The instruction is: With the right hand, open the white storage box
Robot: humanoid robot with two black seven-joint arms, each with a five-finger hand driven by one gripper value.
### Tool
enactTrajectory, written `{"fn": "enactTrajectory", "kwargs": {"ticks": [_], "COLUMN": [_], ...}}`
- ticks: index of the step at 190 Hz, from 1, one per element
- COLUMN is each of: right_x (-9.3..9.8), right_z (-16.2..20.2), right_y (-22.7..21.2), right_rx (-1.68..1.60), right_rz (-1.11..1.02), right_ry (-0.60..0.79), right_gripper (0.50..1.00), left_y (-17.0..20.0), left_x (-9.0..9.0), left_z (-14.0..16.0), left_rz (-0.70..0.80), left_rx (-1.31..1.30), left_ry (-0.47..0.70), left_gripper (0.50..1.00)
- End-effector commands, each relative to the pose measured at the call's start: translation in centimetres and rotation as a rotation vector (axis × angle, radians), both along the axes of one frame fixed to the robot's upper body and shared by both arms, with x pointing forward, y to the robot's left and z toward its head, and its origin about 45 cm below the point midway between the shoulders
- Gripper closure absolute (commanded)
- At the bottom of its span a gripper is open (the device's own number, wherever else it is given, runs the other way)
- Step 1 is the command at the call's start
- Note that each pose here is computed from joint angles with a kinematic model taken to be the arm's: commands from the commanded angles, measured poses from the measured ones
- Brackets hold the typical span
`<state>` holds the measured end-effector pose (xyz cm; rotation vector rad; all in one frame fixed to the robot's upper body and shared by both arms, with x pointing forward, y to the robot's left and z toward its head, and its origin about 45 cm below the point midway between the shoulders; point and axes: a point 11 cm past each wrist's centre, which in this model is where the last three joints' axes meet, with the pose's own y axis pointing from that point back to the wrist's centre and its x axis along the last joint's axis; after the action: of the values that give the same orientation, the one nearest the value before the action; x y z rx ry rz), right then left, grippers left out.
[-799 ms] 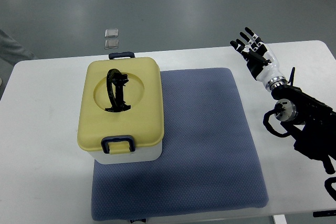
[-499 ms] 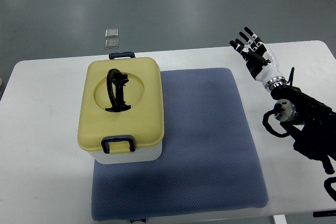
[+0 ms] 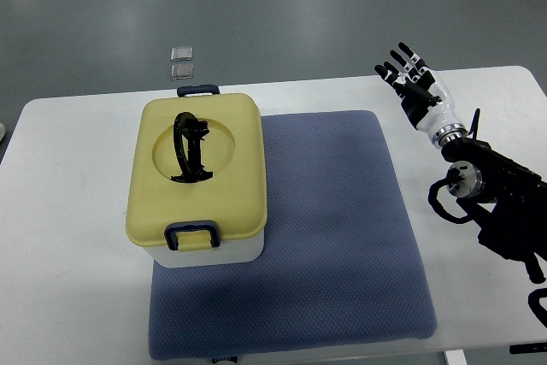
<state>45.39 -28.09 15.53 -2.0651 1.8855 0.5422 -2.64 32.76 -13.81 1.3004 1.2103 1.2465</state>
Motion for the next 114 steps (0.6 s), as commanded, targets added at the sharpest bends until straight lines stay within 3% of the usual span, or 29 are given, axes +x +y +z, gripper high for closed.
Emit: {"fn": "enactTrajectory", "kwargs": {"ticks": [1,77,114], "right_x": [0.0,1.1,2.7], "right_z": [0.0,2.0,5.2], "right_y": [0.0,0.6,2.4], "right_rx": [0.001,-0.018,-0.138], "right_rz": [0.000,0.023,0.123], "right_ry": [-0.001,-0.043,-0.123], "right_gripper": [0.572,0.572,0.572], "left_y": [0.0,0.0,0.0], "left_x": [0.0,0.0,-0.1], "left_z": [0.0,0.0,0.0], "left_rz": [-0.001,0.001,0.001], "left_rx": [0.001,0.001,0.001], "left_ry": [0.000,0.000,0.001], "left_gripper": [0.500,0.500,0.500]}}
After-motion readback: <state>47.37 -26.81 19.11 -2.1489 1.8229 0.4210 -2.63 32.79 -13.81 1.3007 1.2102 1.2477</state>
